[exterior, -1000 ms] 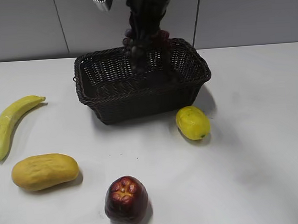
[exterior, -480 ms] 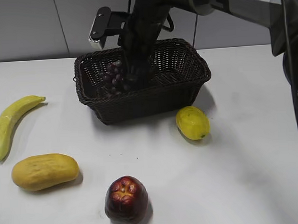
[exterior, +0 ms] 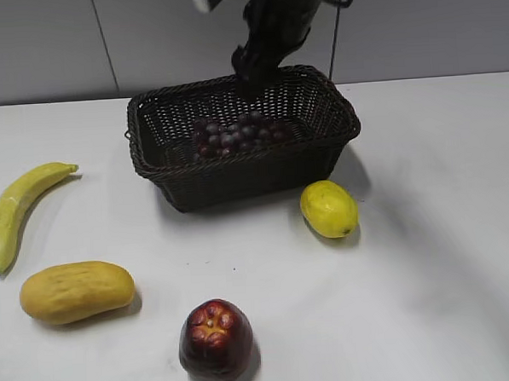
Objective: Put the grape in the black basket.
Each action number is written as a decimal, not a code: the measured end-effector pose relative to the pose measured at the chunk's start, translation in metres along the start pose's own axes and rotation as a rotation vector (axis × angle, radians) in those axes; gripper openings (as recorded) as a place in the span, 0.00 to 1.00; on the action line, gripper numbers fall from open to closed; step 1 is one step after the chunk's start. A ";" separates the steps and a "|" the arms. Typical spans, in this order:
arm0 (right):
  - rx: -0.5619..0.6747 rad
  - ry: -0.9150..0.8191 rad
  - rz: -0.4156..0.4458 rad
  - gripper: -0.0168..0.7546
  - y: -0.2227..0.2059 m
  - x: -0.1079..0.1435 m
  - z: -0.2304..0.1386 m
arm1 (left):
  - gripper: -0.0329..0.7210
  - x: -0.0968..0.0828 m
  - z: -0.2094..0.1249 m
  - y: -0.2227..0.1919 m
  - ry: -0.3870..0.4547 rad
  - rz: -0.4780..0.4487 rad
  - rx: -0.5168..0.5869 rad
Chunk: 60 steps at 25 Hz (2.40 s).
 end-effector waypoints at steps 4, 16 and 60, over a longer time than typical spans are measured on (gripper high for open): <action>-0.019 -0.265 -0.072 0.79 0.051 -0.033 -0.023 | 0.33 0.000 0.000 0.000 0.000 0.000 0.000; 0.139 -0.801 -0.233 0.77 0.158 -0.083 -0.154 | 0.33 0.000 0.000 0.000 0.000 0.000 0.000; -0.035 -0.868 -0.441 0.77 0.250 0.239 -0.297 | 0.33 0.000 0.000 0.000 0.000 0.000 0.000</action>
Point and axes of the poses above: a point on each arm's last joint axis where the gripper is mounted, y pointing back along that axis away from the gripper, x along the wrist's bending axis when the last joint is at zero, z = x × y, the point moved 3 cm from there along -y, pointing out along that axis toward the gripper, and after that the axes turned 13 degrees about y, right-handed, at the moved point
